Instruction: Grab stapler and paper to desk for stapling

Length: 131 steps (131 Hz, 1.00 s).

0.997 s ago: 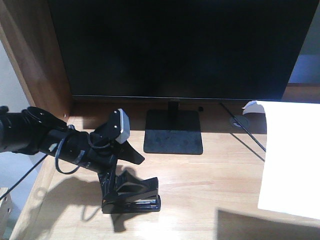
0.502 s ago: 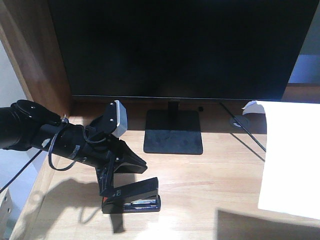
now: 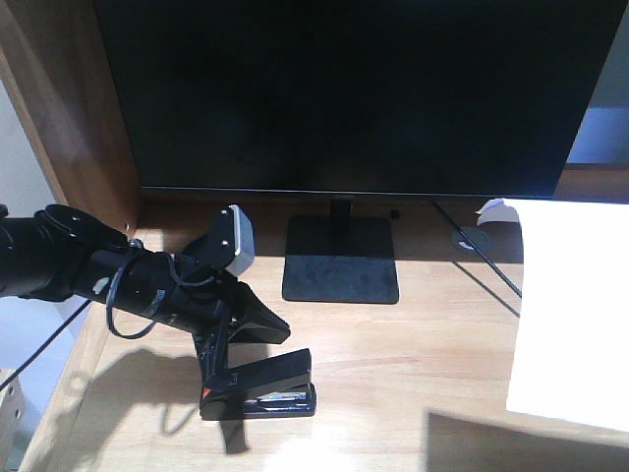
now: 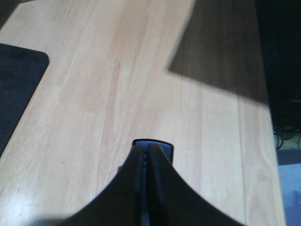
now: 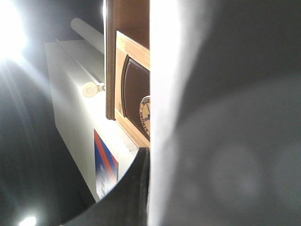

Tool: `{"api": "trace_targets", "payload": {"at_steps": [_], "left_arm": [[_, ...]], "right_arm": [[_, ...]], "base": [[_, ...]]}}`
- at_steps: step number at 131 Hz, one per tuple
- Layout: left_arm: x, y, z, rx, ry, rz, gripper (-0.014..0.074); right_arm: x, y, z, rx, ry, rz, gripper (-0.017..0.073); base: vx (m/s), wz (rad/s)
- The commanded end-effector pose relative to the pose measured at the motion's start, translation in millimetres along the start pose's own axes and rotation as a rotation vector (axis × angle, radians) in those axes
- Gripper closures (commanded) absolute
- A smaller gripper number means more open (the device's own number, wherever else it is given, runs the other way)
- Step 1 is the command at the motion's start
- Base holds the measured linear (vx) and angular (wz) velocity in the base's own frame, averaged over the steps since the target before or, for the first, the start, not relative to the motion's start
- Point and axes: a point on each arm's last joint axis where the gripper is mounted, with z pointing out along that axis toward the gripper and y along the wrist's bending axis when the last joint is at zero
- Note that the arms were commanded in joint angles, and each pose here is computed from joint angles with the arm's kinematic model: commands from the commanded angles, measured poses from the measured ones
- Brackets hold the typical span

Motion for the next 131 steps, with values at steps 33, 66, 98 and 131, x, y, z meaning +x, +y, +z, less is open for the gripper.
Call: {"api": "trace_targets", "payload": {"at_steps": [33, 66, 98, 131], "left_arm": [[-11, 1.7, 5, -0.015, -0.051, 0.028, 0.0600], [-9, 0.9, 11, -0.001, -0.041, 0.022, 0.0600], [-6, 1.3, 13, 0.005, -0.032, 0.023, 0.0600], [-6, 1.3, 13, 0.005, -0.032, 0.023, 0.0600]], "right_arm": [[-3, 8.7, 5, -0.055, -0.015, -0.018, 0.0566], [-3, 8.7, 5, -0.055, -0.015, -0.018, 0.0566], [-3, 8.7, 5, -0.055, -0.015, -0.018, 0.0566], [-3, 8.7, 5, -0.055, -0.015, -0.018, 0.0566]], "base": [[0.00, 0.00], [0.00, 0.00], [0.00, 0.00], [0.00, 0.00]]}}
